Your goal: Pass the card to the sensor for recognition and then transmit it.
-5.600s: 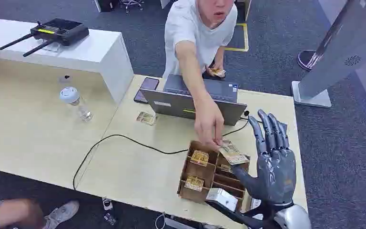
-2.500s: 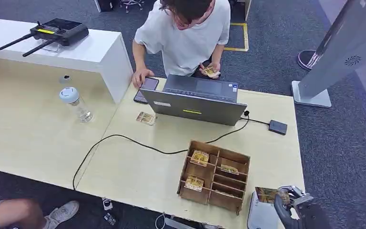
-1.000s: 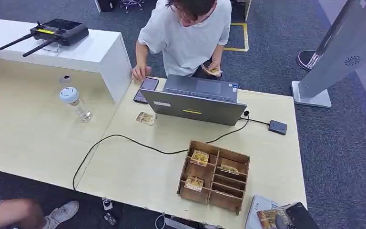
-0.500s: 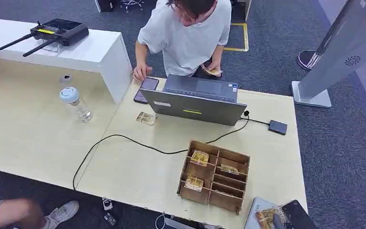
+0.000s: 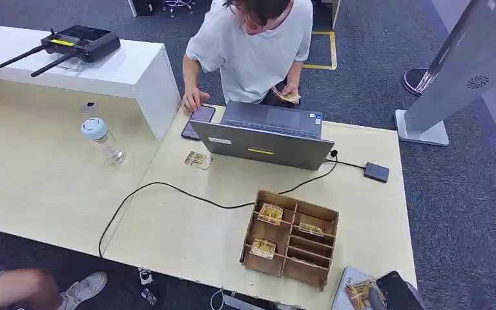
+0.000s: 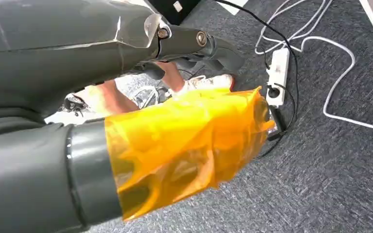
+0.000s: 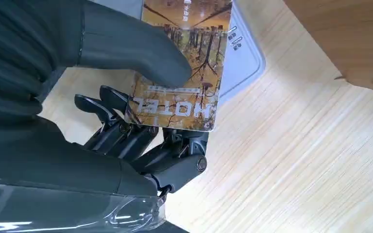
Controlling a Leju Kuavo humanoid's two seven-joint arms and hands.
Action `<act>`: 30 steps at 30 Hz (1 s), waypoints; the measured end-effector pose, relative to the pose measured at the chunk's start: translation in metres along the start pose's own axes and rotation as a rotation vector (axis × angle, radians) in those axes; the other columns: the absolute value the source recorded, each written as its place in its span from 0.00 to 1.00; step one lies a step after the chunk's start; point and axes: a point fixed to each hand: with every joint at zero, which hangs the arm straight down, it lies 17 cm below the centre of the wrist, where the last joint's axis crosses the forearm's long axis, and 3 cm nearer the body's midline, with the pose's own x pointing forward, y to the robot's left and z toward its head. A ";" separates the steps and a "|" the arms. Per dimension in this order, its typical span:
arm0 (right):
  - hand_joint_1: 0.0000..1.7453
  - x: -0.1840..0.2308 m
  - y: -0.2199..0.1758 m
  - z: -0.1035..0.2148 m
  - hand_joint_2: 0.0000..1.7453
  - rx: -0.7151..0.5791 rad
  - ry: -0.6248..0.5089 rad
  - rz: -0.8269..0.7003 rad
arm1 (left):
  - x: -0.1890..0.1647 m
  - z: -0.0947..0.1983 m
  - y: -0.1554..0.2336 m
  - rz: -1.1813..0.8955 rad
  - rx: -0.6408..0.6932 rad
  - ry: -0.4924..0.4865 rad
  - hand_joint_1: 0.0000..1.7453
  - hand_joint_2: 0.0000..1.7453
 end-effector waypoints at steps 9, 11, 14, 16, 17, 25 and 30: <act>1.00 0.010 0.011 -0.007 1.00 -0.004 -0.006 0.070 | 0.002 0.000 0.000 -0.010 0.002 -0.008 0.00 0.00; 1.00 0.014 0.012 -0.009 1.00 -0.009 -0.012 0.086 | 0.002 0.000 0.000 -0.011 0.002 -0.009 0.00 0.00; 1.00 0.018 0.014 -0.011 1.00 -0.016 -0.015 0.098 | 0.002 0.000 0.000 -0.010 0.002 -0.009 0.00 0.00; 1.00 0.021 0.014 -0.013 1.00 -0.021 -0.019 0.105 | 0.002 0.000 0.000 -0.010 0.002 -0.008 0.00 0.00; 1.00 0.023 0.015 -0.014 1.00 -0.023 -0.022 0.110 | 0.002 0.000 0.000 -0.009 0.001 -0.008 0.00 0.00; 1.00 0.039 0.016 -0.019 1.00 -0.054 -0.053 0.145 | 0.001 0.000 0.000 -0.003 0.000 -0.004 0.00 0.00; 1.00 0.057 0.015 -0.021 1.00 -0.092 -0.108 0.163 | 0.001 0.000 -0.001 0.005 -0.001 0.001 0.00 0.00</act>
